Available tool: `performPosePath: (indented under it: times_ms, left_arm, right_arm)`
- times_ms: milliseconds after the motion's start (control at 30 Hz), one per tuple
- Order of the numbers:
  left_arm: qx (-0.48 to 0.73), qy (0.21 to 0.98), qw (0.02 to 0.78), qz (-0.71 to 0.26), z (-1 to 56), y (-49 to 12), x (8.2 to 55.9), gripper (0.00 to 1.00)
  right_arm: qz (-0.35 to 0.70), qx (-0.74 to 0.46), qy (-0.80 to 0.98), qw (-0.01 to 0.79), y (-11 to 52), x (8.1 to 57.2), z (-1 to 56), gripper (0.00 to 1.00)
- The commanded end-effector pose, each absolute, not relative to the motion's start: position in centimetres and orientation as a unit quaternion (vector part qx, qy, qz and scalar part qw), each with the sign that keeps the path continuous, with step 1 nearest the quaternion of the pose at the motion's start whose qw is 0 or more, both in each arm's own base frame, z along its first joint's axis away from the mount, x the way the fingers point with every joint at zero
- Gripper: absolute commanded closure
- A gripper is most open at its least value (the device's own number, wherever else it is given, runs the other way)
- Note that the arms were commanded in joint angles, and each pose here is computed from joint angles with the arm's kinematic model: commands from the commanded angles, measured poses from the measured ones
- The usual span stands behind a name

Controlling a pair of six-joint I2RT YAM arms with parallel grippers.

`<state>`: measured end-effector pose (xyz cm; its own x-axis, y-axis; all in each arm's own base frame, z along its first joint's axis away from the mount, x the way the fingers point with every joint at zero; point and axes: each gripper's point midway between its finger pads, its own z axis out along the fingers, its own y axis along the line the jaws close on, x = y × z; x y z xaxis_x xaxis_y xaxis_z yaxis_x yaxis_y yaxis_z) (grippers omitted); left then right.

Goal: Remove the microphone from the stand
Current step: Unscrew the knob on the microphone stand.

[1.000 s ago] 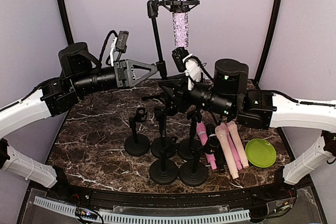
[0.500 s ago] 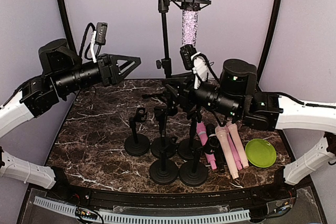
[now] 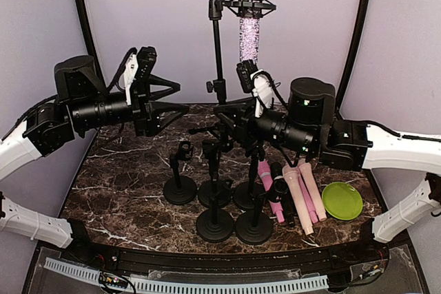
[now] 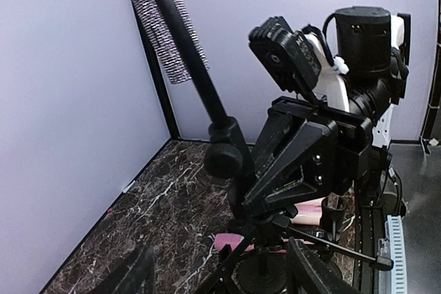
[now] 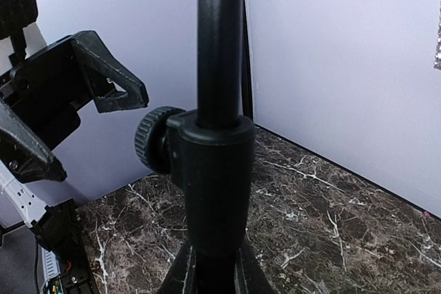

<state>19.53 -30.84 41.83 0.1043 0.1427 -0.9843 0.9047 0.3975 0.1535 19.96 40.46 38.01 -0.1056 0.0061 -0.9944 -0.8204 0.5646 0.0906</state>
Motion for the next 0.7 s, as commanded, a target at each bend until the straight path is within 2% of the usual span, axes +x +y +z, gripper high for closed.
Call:
performPosePath:
  times_ms: [0, 167, 300, 433, 667]
  left_arm:
    - [0.519, 0.546, 0.612, -0.242, 41.4, -32.0, 19.3, 0.34]
    - [0.537, 0.526, 0.630, -0.195, 41.5, -33.2, 19.4, 0.37]
    - [0.534, 0.507, 0.648, -0.194, 42.6, -34.0, 19.2, 0.38]
    - [0.529, 0.502, 0.658, -0.187, 43.4, -34.4, 19.5, 0.44]
    - [0.528, 0.504, 0.660, -0.178, 43.6, -35.0, 20.1, 0.45]
  right_arm:
    - [0.397, -0.276, 0.600, 0.638, 40.0, 19.2, 44.8, 1.00]
    - [0.397, -0.282, 0.601, 0.634, 40.3, 19.2, 44.8, 1.00]
    - [0.396, -0.288, 0.603, 0.629, 40.7, 19.1, 44.5, 1.00]
    - [0.393, -0.298, 0.608, 0.623, 41.2, 19.2, 44.3, 1.00]
    - [0.394, -0.305, 0.606, 0.620, 41.5, 19.0, 44.3, 1.00]
